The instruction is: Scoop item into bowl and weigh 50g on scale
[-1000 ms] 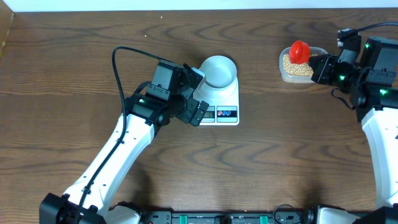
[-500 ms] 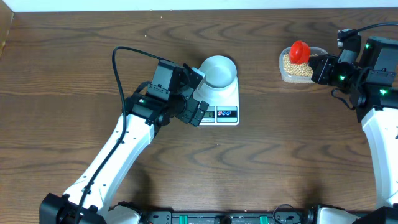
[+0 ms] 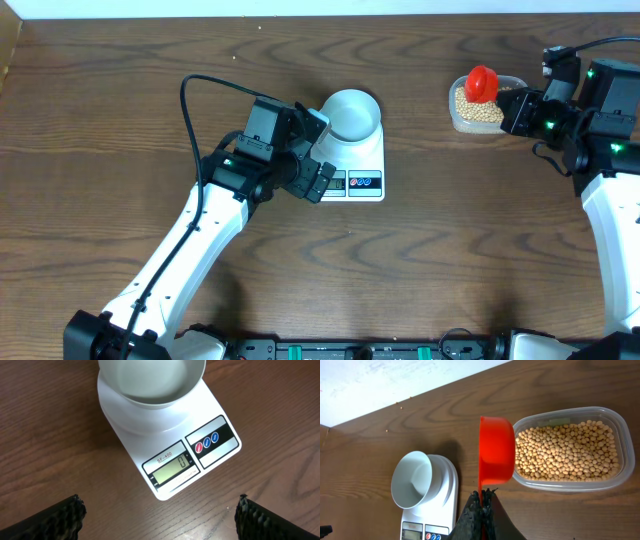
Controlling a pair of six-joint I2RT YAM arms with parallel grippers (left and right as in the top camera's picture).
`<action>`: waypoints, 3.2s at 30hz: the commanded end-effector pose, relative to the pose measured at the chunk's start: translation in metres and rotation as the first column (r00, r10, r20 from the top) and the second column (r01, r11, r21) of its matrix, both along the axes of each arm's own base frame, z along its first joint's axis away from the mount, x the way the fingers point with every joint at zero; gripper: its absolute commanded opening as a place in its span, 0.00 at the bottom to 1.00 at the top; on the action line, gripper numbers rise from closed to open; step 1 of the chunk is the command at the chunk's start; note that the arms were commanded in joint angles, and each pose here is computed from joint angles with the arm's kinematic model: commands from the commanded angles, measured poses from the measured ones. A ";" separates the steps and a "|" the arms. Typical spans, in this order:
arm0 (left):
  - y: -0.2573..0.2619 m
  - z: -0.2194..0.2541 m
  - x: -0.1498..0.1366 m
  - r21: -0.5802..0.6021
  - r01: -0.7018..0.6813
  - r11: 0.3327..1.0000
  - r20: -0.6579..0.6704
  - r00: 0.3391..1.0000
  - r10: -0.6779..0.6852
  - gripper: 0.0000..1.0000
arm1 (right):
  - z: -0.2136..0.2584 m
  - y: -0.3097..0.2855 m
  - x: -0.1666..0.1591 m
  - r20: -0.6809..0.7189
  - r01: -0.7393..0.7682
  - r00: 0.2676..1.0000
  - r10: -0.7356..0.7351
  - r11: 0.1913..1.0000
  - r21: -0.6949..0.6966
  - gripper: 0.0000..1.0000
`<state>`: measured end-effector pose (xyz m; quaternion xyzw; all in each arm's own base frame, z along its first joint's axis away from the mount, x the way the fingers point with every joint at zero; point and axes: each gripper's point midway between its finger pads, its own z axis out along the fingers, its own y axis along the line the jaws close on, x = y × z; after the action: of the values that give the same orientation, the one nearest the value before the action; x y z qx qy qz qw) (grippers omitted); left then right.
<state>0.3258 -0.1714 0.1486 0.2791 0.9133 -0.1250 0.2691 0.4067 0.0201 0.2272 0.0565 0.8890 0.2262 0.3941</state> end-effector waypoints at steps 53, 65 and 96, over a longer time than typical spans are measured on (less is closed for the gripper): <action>0.000 -0.002 -0.005 0.000 0.014 1.000 -0.022 1.000 -0.014 0.98 | 0.038 -0.008 -0.003 -0.006 0.026 1.000 -0.026 0.999 -0.042 0.01; 0.000 -0.002 -0.005 0.000 0.014 1.000 -0.022 1.000 -0.014 0.98 | 0.028 -0.053 0.021 -0.127 0.124 0.979 -0.156 0.965 -0.231 0.01; 0.000 -0.002 -0.005 0.000 0.014 1.000 -0.022 1.000 -0.014 0.98 | -0.087 -0.073 0.057 -0.302 -0.062 0.953 -0.015 0.968 -0.242 0.01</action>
<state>0.3215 -0.1710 0.1464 0.2799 0.9155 -0.1277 0.2592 0.4580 -0.0572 0.1434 0.0431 0.9622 0.0870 0.2544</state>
